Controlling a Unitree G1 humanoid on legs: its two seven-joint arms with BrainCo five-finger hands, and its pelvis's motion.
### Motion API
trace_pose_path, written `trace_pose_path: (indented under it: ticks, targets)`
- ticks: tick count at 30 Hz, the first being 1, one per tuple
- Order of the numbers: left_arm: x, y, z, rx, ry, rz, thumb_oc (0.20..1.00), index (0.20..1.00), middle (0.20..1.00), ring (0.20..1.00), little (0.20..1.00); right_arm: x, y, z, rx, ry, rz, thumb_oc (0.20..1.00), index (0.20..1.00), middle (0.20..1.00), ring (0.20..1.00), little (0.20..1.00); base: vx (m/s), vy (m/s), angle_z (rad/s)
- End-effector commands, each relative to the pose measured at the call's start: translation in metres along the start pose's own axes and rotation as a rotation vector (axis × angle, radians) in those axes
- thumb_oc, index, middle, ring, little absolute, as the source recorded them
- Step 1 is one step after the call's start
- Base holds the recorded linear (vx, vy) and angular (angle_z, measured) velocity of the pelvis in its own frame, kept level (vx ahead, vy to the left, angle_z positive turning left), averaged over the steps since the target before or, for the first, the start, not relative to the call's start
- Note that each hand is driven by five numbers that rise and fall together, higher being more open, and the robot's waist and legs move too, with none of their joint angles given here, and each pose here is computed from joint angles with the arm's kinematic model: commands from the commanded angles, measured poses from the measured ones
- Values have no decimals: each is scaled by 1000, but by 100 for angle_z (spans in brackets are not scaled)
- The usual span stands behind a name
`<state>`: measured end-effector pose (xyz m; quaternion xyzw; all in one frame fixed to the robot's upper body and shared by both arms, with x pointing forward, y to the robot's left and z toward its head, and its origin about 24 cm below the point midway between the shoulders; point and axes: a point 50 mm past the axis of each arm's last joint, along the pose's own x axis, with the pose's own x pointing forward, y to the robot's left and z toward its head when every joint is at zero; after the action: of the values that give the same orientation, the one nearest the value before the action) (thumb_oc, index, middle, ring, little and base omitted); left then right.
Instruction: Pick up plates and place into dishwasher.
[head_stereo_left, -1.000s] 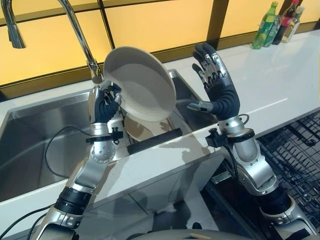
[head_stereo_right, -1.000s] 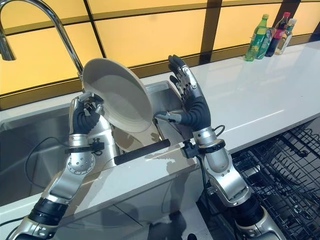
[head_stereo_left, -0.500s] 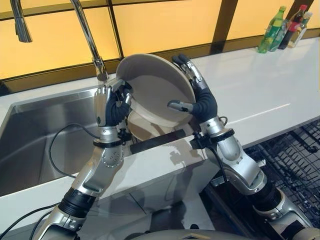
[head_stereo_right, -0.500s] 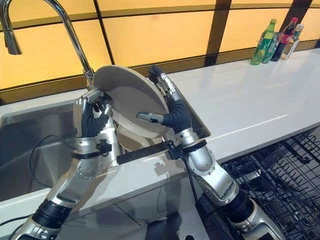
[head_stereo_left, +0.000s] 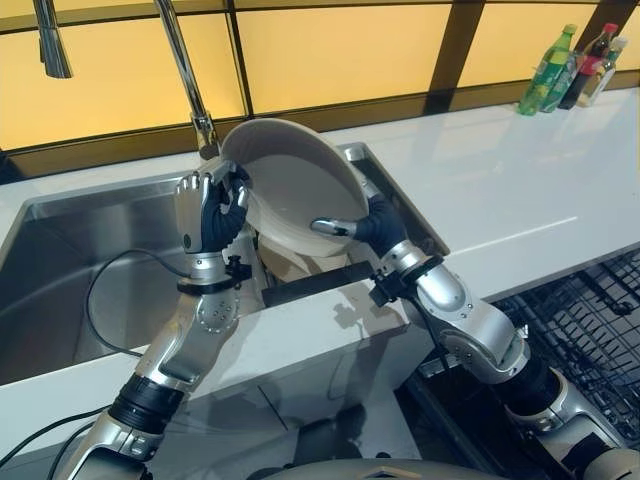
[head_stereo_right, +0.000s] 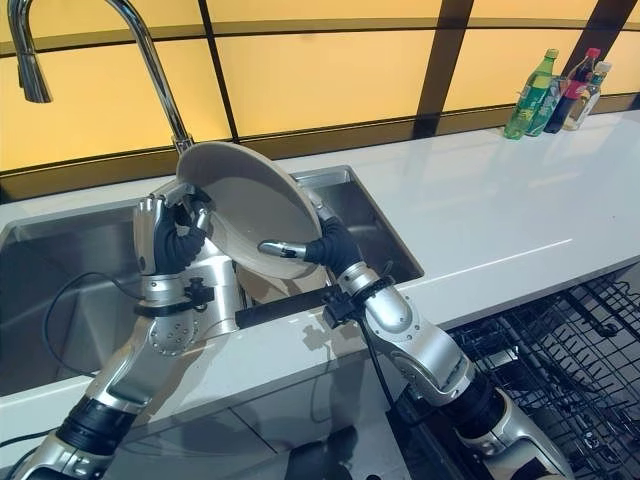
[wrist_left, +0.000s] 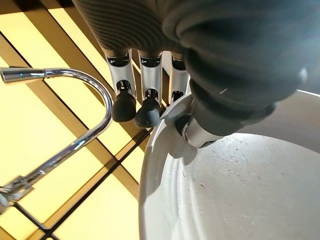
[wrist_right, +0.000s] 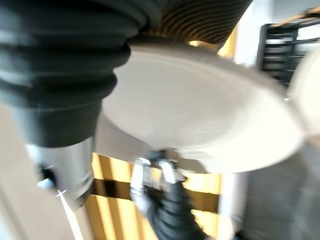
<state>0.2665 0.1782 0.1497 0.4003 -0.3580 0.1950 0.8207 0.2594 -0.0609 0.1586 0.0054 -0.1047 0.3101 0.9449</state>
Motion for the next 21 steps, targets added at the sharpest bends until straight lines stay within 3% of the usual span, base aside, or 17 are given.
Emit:
trace_pose_path:
  ticks: [1, 21]
  targets:
    - [27, -1, 48, -133, -267, 74, 200, 200, 200, 200, 200, 11, 17, 4, -5, -13, 120, 200, 200, 200, 200, 200, 1, -5, 6]
    - [26, -9, 48, -178, -222, 28, 200, 200, 200, 200, 200, 18, 15, 23, -53, -128, 44, 200, 200, 200, 200, 200, 3, 1, 1]
